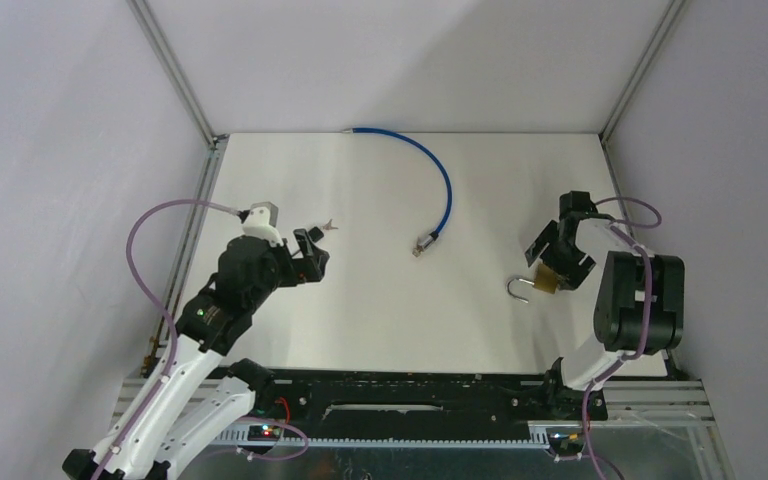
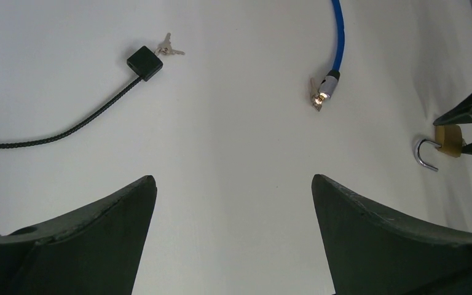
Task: Lock with the key
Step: Pick up the lock from the center of the board.
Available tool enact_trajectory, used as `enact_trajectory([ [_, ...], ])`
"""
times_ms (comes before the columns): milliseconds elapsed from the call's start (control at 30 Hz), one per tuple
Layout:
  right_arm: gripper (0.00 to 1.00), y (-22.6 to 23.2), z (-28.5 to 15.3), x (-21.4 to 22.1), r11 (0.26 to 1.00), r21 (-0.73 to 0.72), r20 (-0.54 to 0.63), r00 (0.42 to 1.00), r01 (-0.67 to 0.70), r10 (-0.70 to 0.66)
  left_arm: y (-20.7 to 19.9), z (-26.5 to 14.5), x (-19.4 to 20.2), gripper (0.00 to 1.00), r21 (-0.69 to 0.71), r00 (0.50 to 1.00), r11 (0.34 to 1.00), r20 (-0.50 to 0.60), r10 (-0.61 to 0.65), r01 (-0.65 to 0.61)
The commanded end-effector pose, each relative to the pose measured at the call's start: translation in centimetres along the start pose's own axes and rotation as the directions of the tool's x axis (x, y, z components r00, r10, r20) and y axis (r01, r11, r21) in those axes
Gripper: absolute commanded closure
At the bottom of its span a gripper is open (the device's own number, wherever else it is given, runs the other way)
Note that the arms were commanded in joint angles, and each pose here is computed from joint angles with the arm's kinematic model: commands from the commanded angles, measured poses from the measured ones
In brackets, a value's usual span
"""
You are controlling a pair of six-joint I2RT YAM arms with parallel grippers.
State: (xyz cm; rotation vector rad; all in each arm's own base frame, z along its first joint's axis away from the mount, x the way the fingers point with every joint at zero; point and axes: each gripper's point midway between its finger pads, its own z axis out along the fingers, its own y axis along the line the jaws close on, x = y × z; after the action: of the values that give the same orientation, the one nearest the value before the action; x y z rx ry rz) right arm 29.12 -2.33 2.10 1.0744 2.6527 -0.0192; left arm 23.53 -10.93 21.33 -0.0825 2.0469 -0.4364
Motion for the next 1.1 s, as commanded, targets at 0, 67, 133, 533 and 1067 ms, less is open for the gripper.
enact_trajectory([
  [0,0.13,1.1,0.8,-2.2,1.000,0.008,0.065,0.998,-0.011,0.010,-0.3,-0.3,-0.5,0.00,0.026,0.999,1.000,0.034,-0.002,0.001],
  [67,0.20,1.0,1.3,-2.1,1.000,0.017,0.060,0.998,-0.008,0.007,-0.3,-0.4,-0.5,0.00,0.027,0.999,1.000,0.037,-0.002,0.001],
  [133,0.30,1.0,1.4,-2.1,1.000,0.018,0.060,0.998,-0.003,0.002,-0.3,-0.3,-0.5,0.00,0.029,0.999,1.000,0.037,-0.001,0.000],
  [533,0.67,3.3,-3.2,-2.8,0.993,-0.081,0.170,0.983,0.084,-0.070,-1.1,-0.1,-0.2,0.02,0.070,1.000,0.997,0.023,-0.014,0.013],
  [1067,1.00,12.1,-10.2,7.6,0.797,-0.503,0.047,0.931,0.334,-0.361,-10.9,-4.6,-3.7,0.02,0.485,0.868,0.783,0.477,0.136,-0.389],
])
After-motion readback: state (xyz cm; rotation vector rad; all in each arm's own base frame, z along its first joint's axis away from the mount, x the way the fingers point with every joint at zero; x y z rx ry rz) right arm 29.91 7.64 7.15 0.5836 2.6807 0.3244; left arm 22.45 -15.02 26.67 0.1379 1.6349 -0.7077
